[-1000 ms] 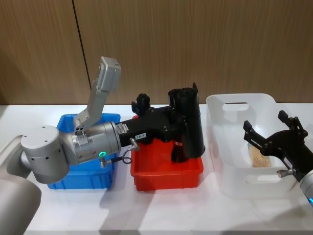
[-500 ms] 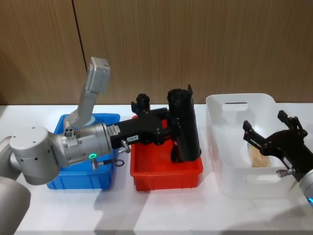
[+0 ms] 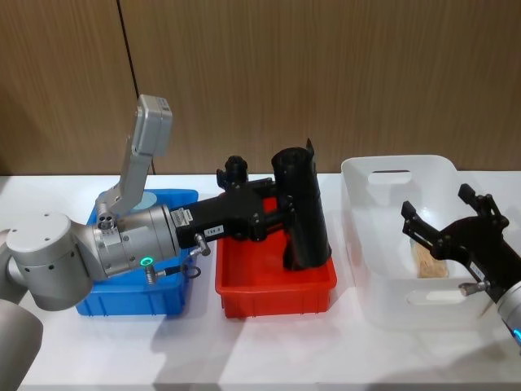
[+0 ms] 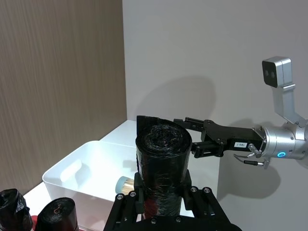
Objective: Pick the cotton swabs from the blue box and place them into the white box.
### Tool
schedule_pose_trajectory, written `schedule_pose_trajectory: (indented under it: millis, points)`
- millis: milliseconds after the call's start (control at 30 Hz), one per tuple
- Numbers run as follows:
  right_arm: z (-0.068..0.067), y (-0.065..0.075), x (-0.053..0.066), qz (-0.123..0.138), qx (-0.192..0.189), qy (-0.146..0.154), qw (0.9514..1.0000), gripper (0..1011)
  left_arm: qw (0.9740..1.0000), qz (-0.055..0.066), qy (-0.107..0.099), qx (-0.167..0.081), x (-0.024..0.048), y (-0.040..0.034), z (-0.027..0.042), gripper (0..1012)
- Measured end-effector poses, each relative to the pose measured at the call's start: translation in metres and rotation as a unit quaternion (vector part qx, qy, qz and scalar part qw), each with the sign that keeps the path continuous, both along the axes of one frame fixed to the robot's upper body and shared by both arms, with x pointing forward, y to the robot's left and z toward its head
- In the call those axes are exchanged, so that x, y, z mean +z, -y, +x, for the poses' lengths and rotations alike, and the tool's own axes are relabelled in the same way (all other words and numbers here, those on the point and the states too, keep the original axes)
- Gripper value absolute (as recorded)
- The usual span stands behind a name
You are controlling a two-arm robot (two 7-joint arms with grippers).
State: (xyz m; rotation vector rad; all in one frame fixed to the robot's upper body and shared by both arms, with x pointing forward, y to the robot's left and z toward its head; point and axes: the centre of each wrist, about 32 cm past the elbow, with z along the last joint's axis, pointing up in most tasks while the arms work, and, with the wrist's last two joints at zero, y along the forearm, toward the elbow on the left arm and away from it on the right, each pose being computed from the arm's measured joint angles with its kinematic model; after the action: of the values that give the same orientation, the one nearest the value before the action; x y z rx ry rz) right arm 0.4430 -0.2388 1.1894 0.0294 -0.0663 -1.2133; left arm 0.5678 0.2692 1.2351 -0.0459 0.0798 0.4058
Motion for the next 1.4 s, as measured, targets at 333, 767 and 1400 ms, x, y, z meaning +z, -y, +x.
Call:
schedule_pose_trajectory:
  millis: [333, 767, 1400]
  points:
    - [0.001, 0.006, 0.005, 0.001, 0.024, -0.016, 0.9996, 1002, 1.0, -0.001, 0.001, -0.001, 0.0003, -0.001, -0.0008, 450]
    - [0.007, 0.013, 0.017, -0.013, 0.092, -0.049, 0.9945, 1002, 1.0, -0.002, 0.002, -0.001, 0.0007, -0.0016, -0.0012, 450]
    - [0.023, 0.009, 0.031, -0.049, 0.2, -0.08, 0.9752, 1002, 1.0, -0.002, 0.002, -0.001, 0.0006, -0.0018, -0.0014, 451]
